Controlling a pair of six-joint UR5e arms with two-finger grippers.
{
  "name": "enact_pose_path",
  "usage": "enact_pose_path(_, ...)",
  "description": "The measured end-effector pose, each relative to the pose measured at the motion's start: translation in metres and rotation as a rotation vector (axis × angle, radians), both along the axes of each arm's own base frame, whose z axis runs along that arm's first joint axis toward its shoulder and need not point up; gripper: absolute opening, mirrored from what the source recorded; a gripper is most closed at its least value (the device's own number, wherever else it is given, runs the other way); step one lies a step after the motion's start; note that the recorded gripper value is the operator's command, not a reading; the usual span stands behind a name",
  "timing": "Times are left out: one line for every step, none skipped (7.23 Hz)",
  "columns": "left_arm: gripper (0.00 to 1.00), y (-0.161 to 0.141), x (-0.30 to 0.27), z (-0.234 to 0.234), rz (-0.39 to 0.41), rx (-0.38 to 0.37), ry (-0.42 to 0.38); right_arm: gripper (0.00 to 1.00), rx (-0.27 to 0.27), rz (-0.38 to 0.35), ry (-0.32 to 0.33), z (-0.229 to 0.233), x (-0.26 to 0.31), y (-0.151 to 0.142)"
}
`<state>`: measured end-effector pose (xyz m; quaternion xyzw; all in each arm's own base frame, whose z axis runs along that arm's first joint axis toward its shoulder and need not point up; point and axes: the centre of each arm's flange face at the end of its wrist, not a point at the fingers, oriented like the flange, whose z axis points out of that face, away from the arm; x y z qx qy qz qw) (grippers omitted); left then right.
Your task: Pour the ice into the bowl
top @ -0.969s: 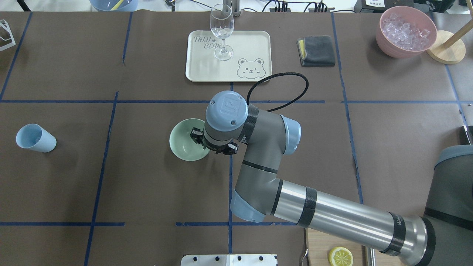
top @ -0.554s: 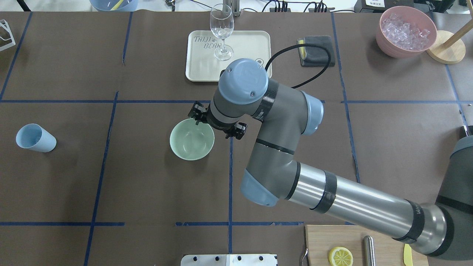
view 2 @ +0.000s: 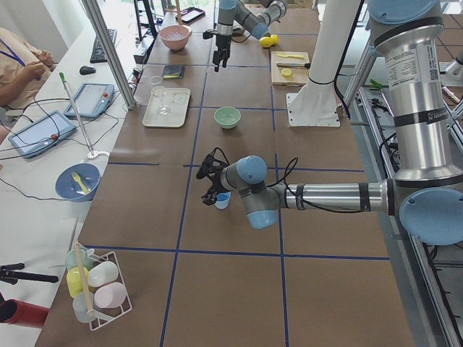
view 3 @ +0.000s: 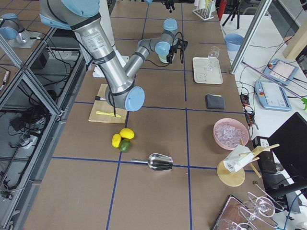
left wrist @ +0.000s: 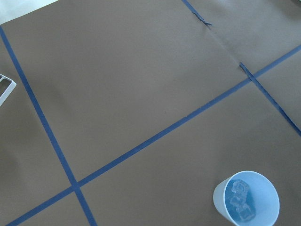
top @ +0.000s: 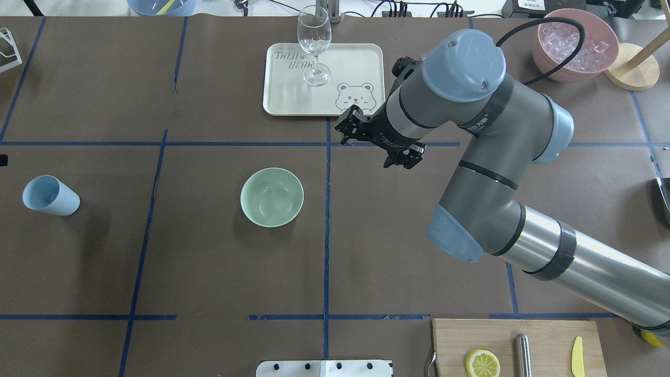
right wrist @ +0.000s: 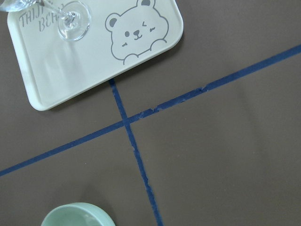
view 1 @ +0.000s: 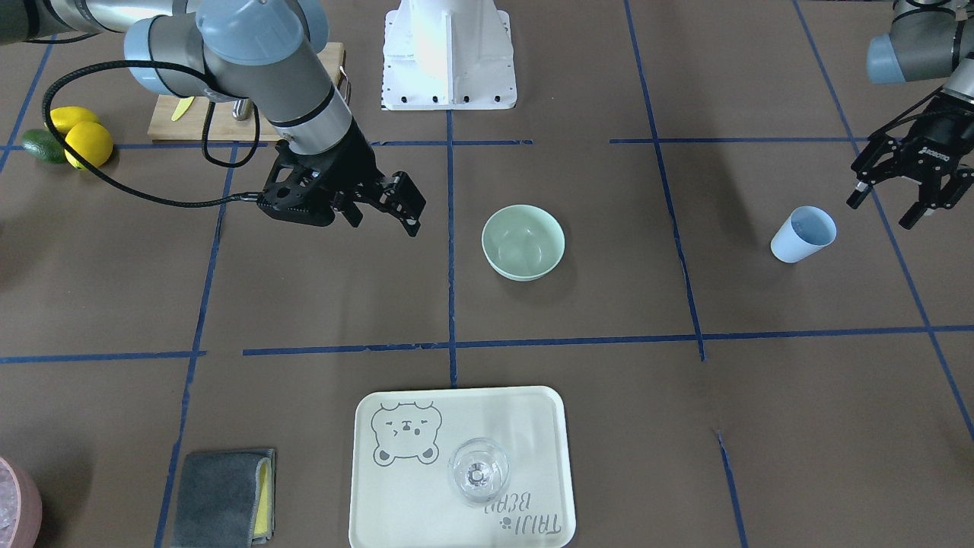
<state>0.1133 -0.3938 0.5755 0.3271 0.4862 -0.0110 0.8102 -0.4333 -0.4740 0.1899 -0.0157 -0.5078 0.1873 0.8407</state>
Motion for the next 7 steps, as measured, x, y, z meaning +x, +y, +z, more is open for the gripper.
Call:
enact_pose_path(0.97, 0.021, 0.012, 0.003, -0.061, -0.019, 0.073, 1.00, 0.058, -0.009, 0.005, 0.010, 0.009, 0.001)
enact_pose_path(1.00, 0.038, 0.028, 0.009, -0.124, -0.040, 0.111, 1.00, 0.103, -0.018, 0.004, 0.016, 0.014, 0.001)
enact_pose_path(1.00, 0.056, 0.046, 0.018, -0.199, -0.051, 0.119, 1.00, 0.123, -0.022, 0.002, 0.019, 0.016, 0.002)
enact_pose_path(1.00, 0.073, 0.055, 0.025, -0.262, -0.034, 0.113, 1.00, 0.128, -0.023, 0.002, 0.020, 0.016, 0.003)
enact_pose_path(1.00, 0.087, 0.063, 0.029, -0.316, -0.005, 0.109, 1.00, 0.128, -0.023, 0.002, 0.022, 0.016, 0.003)
enact_pose_path(0.99, 0.098, 0.073, 0.035, -0.370, 0.017, 0.098, 1.00, 0.126, -0.023, 0.003, 0.023, 0.016, 0.003)
enact_pose_path(1.00, 0.109, 0.086, 0.042, -0.415, 0.038, 0.082, 1.00, 0.124, -0.022, 0.006, 0.025, 0.016, 0.003)
